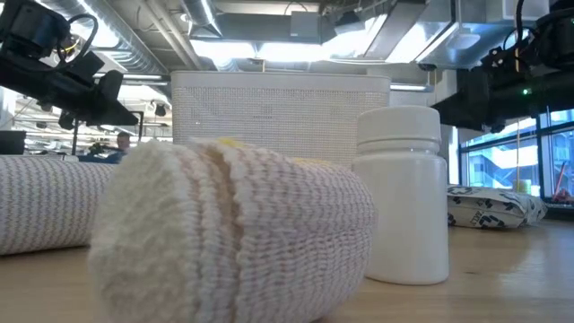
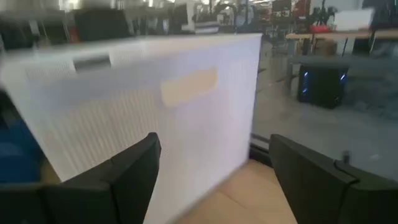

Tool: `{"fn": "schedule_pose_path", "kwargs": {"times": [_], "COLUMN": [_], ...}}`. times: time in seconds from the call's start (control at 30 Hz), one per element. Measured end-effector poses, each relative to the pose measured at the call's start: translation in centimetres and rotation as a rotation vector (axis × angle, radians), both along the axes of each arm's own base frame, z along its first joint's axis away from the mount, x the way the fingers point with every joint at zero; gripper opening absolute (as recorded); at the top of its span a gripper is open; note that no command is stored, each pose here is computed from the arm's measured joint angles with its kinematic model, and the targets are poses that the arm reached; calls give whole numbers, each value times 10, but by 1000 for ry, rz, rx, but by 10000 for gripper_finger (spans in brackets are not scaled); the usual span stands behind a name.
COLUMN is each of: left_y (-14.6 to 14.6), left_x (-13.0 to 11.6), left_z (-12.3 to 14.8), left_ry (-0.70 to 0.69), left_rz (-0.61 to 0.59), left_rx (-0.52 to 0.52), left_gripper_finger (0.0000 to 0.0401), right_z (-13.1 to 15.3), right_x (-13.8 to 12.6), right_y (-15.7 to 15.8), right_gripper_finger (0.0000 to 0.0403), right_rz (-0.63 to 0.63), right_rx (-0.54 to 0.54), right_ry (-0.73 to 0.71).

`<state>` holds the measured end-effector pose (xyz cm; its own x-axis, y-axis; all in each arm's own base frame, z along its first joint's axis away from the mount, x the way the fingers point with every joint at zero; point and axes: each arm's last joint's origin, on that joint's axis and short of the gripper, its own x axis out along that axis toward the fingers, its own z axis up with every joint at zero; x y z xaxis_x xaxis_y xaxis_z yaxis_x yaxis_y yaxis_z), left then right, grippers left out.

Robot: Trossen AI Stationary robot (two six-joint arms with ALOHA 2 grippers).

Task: Pick & place medical supplies in basket/bin
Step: Put the light blue mailer bag into the white bin

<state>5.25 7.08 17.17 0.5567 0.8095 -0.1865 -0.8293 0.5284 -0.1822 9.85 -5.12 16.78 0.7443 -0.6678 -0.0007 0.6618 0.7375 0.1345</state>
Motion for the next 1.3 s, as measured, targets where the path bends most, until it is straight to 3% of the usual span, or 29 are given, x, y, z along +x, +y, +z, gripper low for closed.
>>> {"fn": "schedule_pose_path", "kwargs": {"times": [0.2,0.3,0.53,0.63,0.83,1.13,1.3], "left_y": [0,0,0,0,1,1,1], "left_x": [0,0,0,0,-1,-1,-1], "left_z": [0,0,0,1,1,1,1], "left_ry": [-2,-2,-47,-73,-86,-86,-86], "left_rz": [1,0,11,30,57,58,61], "left_rx": [-1,-1,-32,-41,-47,-46,-46], "left_gripper_finger": [27,28,27,29,27,27,29], "right_z": [3,2,38,56,100,134,129], "right_x": [-1,0,6,9,18,32,34], "right_y": [-1,0,11,15,17,20,24], "right_gripper_finger": [299,299,299,299,299,299,299], "right_rz": [-25,-13,274,300,208,72,-94], "right_rx": [30,104,160,165,195,530,840], "right_ry": [-70,-122,-208,-101,130,366,462]}}
